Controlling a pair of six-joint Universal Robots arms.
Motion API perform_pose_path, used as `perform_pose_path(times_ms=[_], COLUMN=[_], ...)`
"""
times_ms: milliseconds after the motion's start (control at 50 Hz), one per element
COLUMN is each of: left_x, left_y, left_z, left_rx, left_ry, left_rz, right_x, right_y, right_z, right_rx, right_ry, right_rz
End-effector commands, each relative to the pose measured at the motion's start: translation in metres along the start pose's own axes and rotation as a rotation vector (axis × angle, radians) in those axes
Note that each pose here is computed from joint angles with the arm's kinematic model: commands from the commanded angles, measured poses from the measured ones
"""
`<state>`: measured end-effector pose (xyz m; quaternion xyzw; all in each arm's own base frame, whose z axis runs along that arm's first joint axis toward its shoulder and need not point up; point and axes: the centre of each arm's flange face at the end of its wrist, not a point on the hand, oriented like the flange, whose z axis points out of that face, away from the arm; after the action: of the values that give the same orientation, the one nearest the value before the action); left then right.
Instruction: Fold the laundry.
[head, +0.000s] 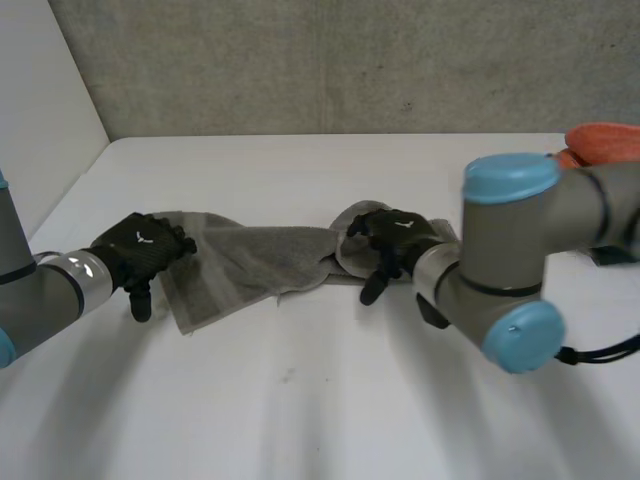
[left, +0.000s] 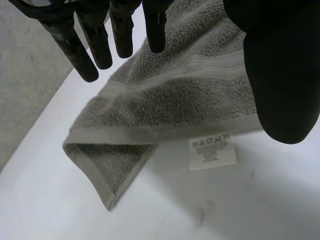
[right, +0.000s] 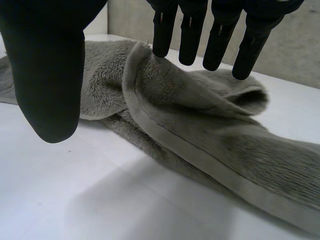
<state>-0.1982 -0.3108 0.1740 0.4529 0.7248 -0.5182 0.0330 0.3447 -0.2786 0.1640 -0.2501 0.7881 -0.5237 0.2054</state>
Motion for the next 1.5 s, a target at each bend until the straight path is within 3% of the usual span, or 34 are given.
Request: perform_pose_path(times_ms=[20, 220, 340, 620, 840, 960, 1080, 1180, 1360, 1500], left_x=[-0.008, -0.006, -0.004, 0.022, 0.067, 0.072, 0.066, 0.047, -0.005, -0.004], left_y=[-0.003, -0.011, -0.020, -0.040, -0.053, -0.052, -0.041, -0.056, -0.102, -0.096], left_z=[-0.004, -0.005, -0.004, 0.012, 0.037, 0.060, 0.073, 0.065, 0.027, 0.039], left_rx=[0.007, 0.031, 0.050, 0.078, 0.094, 0.064, 0.005, 0.072, 0.237, 0.176], left_ry=[-0.031, -0.036, -0.061, -0.091, -0.023, -0.111, -0.185, -0.182, -0.152, -0.112], left_rz=[-0.097, -0.213, -0.253, -0.309, -0.329, -0.298, -0.244, -0.255, -0.310, -0.305], right_x=[-0.012, -0.021, -0.013, 0.014, 0.020, 0.040, 0.068, 0.082, 0.105, 0.103], right_y=[0.012, 0.025, 0.002, -0.129, -0.172, -0.186, -0.181, -0.159, -0.096, -0.045], right_z=[0.036, 0.059, 0.051, -0.051, -0.118, -0.139, -0.136, -0.119, -0.069, -0.054], right_rx=[0.108, 0.182, 0.222, 0.473, 0.557, 0.598, 0.564, 0.478, 0.250, 0.022], right_ry=[0.058, 0.138, 0.153, 0.099, 0.004, 0.015, 0.069, 0.087, 0.129, 0.078], right_rz=[-0.051, -0.105, -0.093, -0.107, -0.034, -0.014, -0.018, -0.057, -0.242, -0.408])
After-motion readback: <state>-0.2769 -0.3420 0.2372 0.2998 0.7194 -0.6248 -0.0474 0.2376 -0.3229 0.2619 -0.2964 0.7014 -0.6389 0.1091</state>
